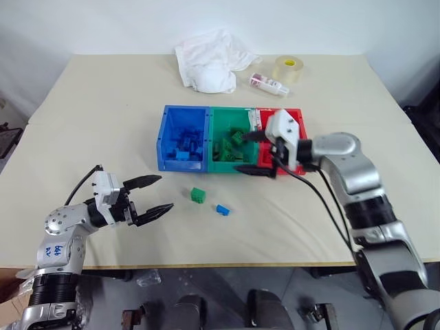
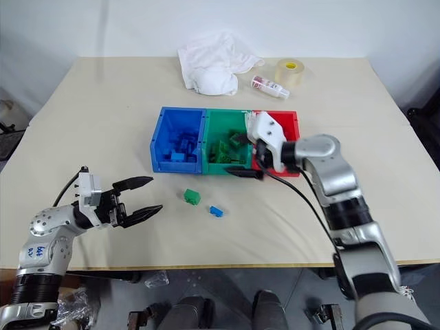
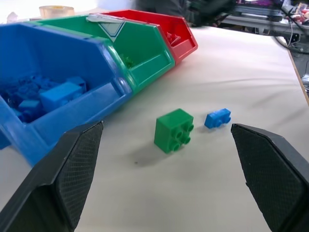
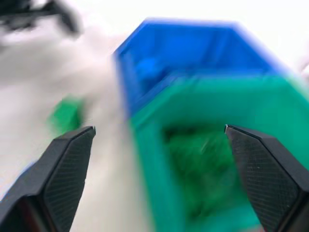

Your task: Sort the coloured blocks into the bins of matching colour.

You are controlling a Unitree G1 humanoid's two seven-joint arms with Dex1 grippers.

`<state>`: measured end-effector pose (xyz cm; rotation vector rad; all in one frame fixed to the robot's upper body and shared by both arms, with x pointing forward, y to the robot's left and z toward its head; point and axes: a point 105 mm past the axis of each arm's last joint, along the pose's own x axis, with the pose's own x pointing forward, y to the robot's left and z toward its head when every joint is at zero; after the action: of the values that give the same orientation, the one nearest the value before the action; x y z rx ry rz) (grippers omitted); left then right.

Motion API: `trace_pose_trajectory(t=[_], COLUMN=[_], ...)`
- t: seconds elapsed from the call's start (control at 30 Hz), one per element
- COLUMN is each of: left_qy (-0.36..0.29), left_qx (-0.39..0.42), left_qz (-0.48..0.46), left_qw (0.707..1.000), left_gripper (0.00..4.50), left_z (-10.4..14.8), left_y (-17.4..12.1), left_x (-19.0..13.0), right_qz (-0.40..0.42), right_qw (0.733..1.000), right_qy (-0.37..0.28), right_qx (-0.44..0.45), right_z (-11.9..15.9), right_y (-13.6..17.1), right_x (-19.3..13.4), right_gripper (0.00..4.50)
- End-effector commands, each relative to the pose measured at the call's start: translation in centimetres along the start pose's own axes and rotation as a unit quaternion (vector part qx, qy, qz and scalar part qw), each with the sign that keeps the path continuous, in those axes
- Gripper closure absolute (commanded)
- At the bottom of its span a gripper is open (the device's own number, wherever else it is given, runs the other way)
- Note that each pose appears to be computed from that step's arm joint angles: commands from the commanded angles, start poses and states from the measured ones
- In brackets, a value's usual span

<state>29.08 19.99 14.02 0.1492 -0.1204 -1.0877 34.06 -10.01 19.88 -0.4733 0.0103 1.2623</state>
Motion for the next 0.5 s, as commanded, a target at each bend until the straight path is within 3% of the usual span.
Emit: trace_pose_trajectory(t=[0.03, 0.27, 0.37, 0.5], left_qy=[-0.004, 0.005, 0.010, 0.009], left_qx=[0.008, 0.000, 0.000, 0.004], left_qz=[-0.012, -0.023, -0.025, -0.025], left_qw=[1.000, 1.000, 1.000, 1.000], left_gripper=[0.00, 0.00, 0.00, 0.00], left_z=[0.4, 0.1, -0.1, 0.0], left_y=[0.0, 0.3, 0.5, 0.9], left_x=[-0.2, -1.3, -1.6, -1.5], right_qz=[0.031, 0.004, -0.004, -0.004], right_qw=[0.999, 0.993, 0.990, 0.993], right_qy=[-0.011, 0.108, 0.125, 0.108], right_qx=[-0.018, 0.050, 0.059, 0.048], right_z=[1.3, -2.7, -3.1, -2.6], right_y=[2.7, 6.1, 6.6, 6.6], right_x=[-3.8, -11.9, -13.0, -11.7], right_gripper=[0.02, 0.02, 0.02, 0.02])
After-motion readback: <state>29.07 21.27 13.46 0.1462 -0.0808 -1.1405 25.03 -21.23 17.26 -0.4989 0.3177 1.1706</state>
